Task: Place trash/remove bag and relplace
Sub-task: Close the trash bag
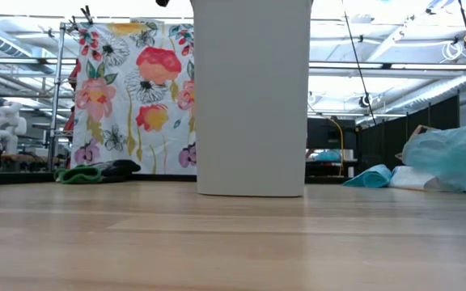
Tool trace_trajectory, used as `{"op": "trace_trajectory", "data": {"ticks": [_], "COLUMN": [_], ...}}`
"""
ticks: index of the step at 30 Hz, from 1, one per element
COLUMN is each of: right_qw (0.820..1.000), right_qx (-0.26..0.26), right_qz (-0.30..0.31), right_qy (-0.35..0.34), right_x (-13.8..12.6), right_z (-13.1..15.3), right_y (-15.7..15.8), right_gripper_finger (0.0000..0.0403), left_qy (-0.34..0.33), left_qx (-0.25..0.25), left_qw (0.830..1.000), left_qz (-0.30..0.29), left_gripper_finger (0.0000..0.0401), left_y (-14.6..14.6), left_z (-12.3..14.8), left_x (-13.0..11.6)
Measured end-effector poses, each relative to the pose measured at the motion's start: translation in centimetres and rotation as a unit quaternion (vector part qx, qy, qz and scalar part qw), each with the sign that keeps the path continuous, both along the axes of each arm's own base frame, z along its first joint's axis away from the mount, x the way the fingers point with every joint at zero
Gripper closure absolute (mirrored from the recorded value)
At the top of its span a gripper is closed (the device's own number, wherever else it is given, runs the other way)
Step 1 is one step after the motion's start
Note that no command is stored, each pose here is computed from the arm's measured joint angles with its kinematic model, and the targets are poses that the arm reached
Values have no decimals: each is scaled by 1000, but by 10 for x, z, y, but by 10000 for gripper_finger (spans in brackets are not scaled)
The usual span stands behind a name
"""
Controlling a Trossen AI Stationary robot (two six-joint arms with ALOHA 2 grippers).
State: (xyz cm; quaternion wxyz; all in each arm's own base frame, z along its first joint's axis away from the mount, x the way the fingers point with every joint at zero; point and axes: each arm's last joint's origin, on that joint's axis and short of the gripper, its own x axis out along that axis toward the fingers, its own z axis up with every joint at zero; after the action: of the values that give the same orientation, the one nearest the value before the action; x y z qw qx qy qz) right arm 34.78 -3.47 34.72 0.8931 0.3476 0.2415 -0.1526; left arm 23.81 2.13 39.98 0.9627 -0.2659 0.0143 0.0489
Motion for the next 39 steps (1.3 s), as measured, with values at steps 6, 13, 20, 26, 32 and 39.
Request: {"op": "trace_trajectory", "data": {"ticks": [6,13,20,26,32,39], "right_qw": [1000,1000,999,999,997,996], "right_qx": [5,10,-2,-37,-70,-74], "right_qz": [-12,-16,5,-13,-19,-16], "right_qy": [14,13,-35,-1,15,46], "right_x": [-2,-5,-9,-24,-31,-34], "right_z": [-3,0,39,69,80,75], "right_y": [-5,-9,-1,8,15,18], "right_gripper_finger": [310,310,310,317,341,396], "left_qy": [-42,-33,-15,-17,-5,14], "left_qx": [3,0,-2,-2,-3,-5], "left_qw": [999,999,1000,1000,1000,1000], "left_qz": [-9,-10,-10,-10,-5,-5], "left_gripper_finger": [397,397,397,397,397,394], "left_y": [-2,-2,-2,-2,0,1], "left_z": [17,15,10,10,4,-7], "left_x": [-16,-15,-11,-11,-1,16]}}
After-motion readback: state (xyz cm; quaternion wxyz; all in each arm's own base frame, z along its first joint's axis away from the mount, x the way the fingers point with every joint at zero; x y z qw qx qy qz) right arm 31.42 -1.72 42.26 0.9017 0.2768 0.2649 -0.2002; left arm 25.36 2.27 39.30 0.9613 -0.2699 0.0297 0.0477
